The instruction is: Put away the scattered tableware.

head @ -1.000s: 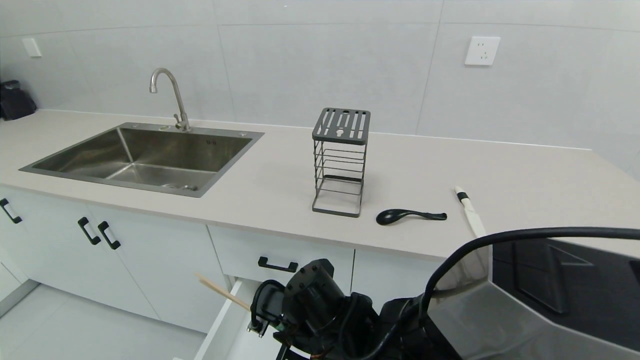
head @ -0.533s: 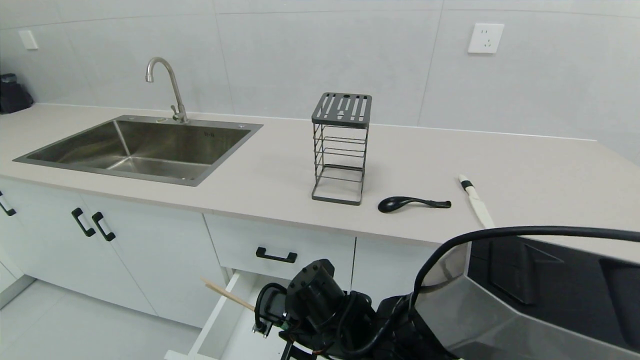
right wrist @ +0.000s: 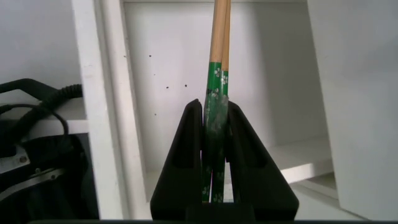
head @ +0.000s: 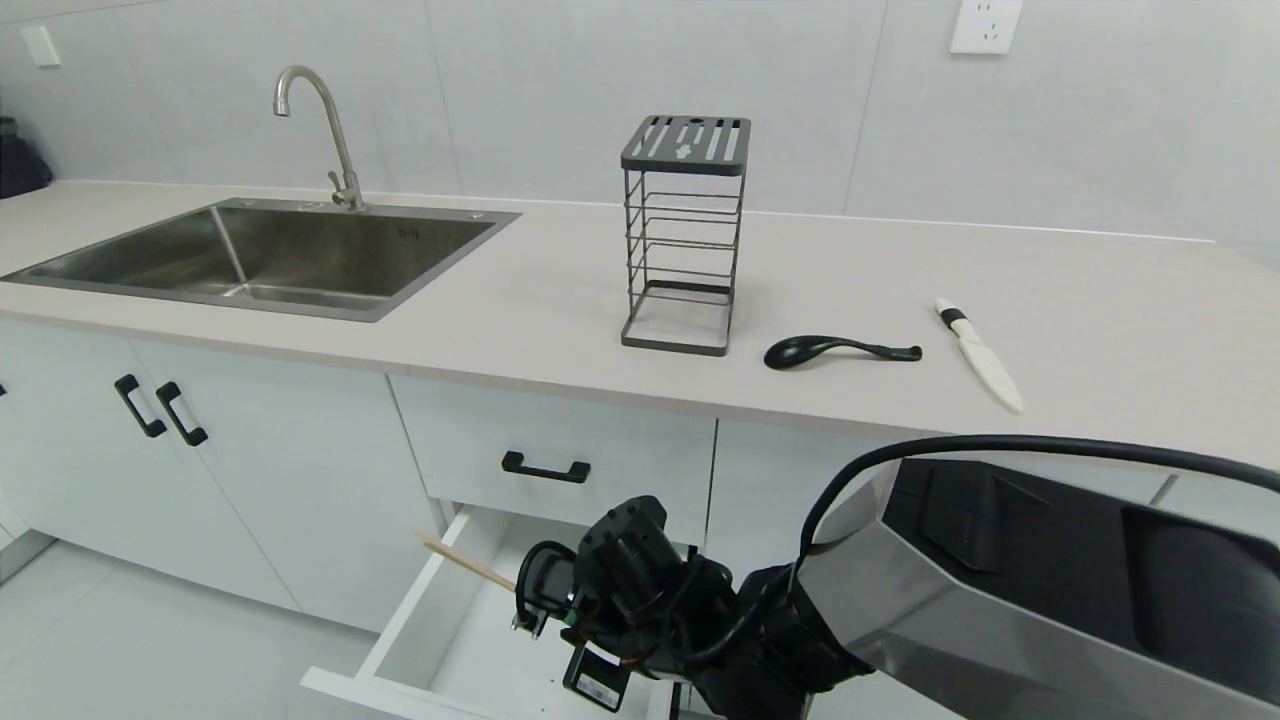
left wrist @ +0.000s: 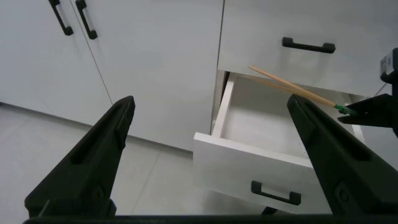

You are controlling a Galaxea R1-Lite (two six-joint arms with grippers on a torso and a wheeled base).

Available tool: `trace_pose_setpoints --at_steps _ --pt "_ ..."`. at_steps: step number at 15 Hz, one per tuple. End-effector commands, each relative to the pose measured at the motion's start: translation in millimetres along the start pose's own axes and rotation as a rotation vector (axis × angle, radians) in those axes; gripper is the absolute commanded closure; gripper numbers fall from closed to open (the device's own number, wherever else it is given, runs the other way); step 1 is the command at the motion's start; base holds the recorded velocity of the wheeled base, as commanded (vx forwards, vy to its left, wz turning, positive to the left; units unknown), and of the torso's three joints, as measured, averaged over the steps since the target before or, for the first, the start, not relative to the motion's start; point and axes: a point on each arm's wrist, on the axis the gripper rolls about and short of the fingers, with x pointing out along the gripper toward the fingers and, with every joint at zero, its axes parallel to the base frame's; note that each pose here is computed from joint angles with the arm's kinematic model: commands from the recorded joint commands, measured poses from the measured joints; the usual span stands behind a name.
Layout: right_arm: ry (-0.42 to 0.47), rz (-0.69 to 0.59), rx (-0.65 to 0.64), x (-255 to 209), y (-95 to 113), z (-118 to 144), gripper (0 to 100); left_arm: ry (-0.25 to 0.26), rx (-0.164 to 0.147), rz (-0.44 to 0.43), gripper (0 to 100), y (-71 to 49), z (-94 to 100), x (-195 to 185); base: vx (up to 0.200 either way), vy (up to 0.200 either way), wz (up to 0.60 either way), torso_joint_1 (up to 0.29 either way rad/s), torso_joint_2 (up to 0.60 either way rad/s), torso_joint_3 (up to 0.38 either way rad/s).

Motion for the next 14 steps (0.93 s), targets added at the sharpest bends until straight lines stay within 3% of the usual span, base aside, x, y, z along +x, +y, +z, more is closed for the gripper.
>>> trace_pose_setpoints --at_steps 1,7,14 --pt "0.007 -0.003 0.007 5 -3 -4 100 0.001 -0.001 0.001 0 0.0 0.0 0 0.0 0.0 0.0 -0.251 0.48 0.222" --pt "-0.023 -0.059 0.003 3 -31 1 100 0.001 -0.001 -0.001 0 0.0 0.0 0 0.0 0.0 0.0 -0.227 0.41 0.183" --pt "0.013 -0.064 0.037 13 -42 -16 100 0.001 -0.001 0.001 0 0.0 0.0 0 0.0 0.0 0.0 -0.021 0.04 0.016"
